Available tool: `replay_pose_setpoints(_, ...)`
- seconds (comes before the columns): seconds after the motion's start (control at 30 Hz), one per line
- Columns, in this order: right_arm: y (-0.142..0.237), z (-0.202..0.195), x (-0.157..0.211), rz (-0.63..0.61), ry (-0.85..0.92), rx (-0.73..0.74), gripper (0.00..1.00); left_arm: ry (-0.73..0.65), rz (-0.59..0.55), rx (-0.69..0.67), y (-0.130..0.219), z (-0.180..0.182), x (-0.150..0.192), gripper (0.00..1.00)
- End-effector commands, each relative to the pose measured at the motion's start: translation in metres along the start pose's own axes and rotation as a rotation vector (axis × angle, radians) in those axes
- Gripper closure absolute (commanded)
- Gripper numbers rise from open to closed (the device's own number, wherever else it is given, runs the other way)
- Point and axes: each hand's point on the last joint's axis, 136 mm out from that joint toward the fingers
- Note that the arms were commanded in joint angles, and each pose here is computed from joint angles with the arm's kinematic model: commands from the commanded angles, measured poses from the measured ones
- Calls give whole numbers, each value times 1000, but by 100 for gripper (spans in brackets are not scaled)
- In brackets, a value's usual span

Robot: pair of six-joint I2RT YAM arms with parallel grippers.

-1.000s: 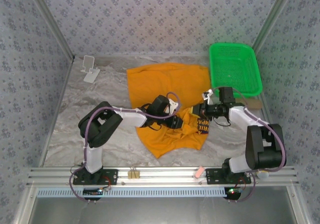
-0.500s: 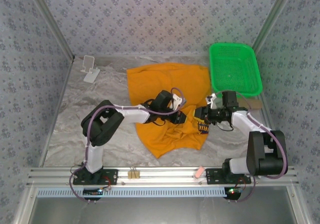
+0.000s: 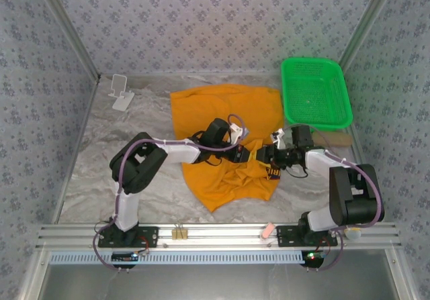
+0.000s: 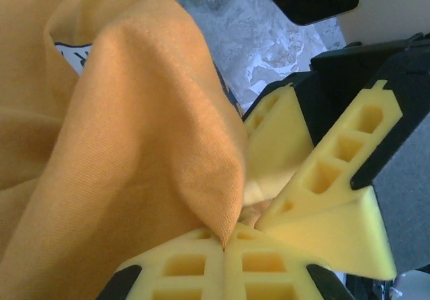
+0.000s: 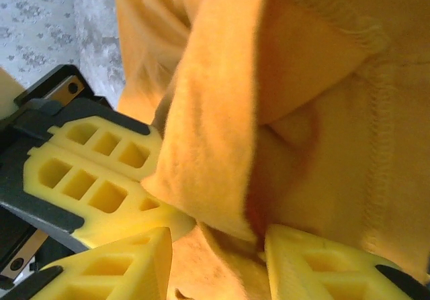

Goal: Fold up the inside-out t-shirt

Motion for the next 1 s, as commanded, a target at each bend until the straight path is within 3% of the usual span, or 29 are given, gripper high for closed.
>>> replay_pose_setpoints(0.0,2,19,-7,-10,65,-74,66,-7,-23,33,-2,-4,-4,96)
replay_pose_setpoints(0.1,7,28,-6,-26,104,-87,71,0,-19,23,0,-1,-3,93)
replay_pose_setpoints(0.2,12,29,-4,-31,130,-72,81,-5,-17,21,2,0,-1,92)
replay_pose_setpoints(0.43,20,16,1,-73,128,36,100,-11,5,-9,4,8,3,84)
replay_pose_setpoints(0.6,30,8,2,-117,118,120,100,-5,30,-13,2,11,9,82)
replay_pose_setpoints(0.63,32,1,2,-123,107,160,98,-7,35,-5,0,11,11,90)
replay_pose_setpoints(0.67,32,-5,1,-126,95,188,88,-8,36,-1,-1,12,12,94)
replay_pose_setpoints(0.73,27,-10,3,-106,65,175,69,-10,28,-16,-1,15,13,98)
replay_pose_setpoints(0.8,20,-12,5,-70,20,142,58,-16,11,-16,0,14,12,98)
replay_pose_setpoints(0.9,9,-15,13,2,-2,124,54,-12,6,-7,-1,14,12,98)
replay_pose_setpoints(0.93,7,-16,15,15,-5,124,57,-8,8,-4,-2,14,12,97)
replay_pose_setpoints(0.97,6,-14,17,27,-5,108,65,-3,9,-6,-2,14,11,97)
Point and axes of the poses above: each hand's point on the last joint's axis, 136 mm out from that joint toward the fingers, its own y axis back along the fingers, its own z axis along the line the jaws close on, x = y × z, and after that the axes turned 11 degrees about -y, right-handed
